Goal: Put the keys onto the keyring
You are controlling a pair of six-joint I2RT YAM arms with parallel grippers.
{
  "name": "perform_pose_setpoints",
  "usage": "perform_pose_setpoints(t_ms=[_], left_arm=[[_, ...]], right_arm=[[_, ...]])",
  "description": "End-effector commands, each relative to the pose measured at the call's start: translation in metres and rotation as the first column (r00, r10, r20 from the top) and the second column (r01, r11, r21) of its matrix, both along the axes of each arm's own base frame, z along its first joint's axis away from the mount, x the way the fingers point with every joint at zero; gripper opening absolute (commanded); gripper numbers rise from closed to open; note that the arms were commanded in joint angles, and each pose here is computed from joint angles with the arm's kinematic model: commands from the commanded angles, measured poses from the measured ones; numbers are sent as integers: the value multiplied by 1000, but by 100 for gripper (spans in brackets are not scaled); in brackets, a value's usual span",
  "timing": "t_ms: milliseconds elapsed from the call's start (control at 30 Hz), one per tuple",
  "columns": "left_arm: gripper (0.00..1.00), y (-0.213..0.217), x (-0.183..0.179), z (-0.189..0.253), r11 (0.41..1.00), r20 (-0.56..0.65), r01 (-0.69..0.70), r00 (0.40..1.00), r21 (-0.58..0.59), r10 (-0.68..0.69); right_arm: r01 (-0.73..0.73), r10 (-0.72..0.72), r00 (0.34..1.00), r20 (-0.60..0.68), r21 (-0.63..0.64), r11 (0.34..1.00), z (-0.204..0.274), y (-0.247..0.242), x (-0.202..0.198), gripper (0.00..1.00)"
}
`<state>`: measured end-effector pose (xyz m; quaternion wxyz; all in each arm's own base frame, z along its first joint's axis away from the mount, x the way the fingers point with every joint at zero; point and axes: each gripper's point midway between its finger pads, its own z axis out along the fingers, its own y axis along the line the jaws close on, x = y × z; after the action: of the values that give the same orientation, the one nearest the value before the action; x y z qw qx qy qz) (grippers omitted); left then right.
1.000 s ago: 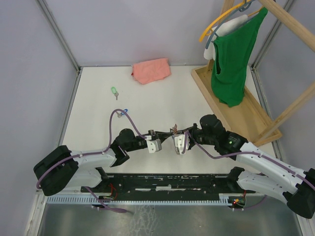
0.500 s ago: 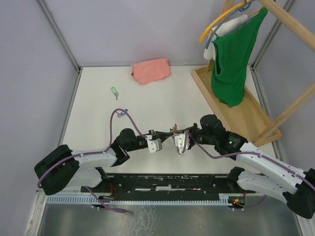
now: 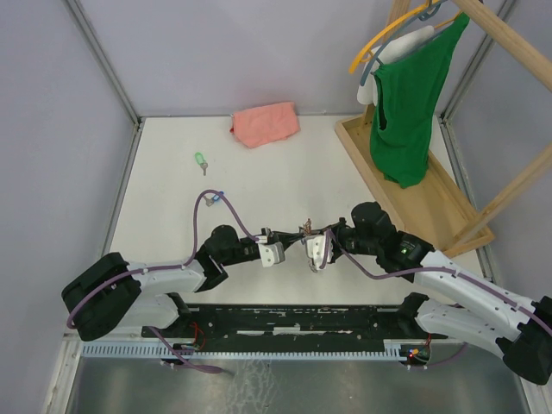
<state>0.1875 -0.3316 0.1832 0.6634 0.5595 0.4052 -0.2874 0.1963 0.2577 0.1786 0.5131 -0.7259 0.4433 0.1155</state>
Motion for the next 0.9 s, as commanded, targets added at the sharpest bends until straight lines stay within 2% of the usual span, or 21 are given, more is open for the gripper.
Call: perform_pose_setpoints(t_ms=[0, 633, 867], left_arm=[[3, -7, 1, 21, 998, 6, 15, 1000, -59, -14], [3, 4, -8, 28, 995, 5, 22, 1000, -100, -21], [3, 16, -11, 32, 988, 12, 23, 1000, -150, -21]], right_arm=[[-137, 120, 988, 98, 183, 974, 54, 27, -13, 1], [-116, 96, 987, 131, 153, 981, 45, 14, -7, 1], [-104, 83, 989, 125, 172, 980, 41, 10, -5, 1]])
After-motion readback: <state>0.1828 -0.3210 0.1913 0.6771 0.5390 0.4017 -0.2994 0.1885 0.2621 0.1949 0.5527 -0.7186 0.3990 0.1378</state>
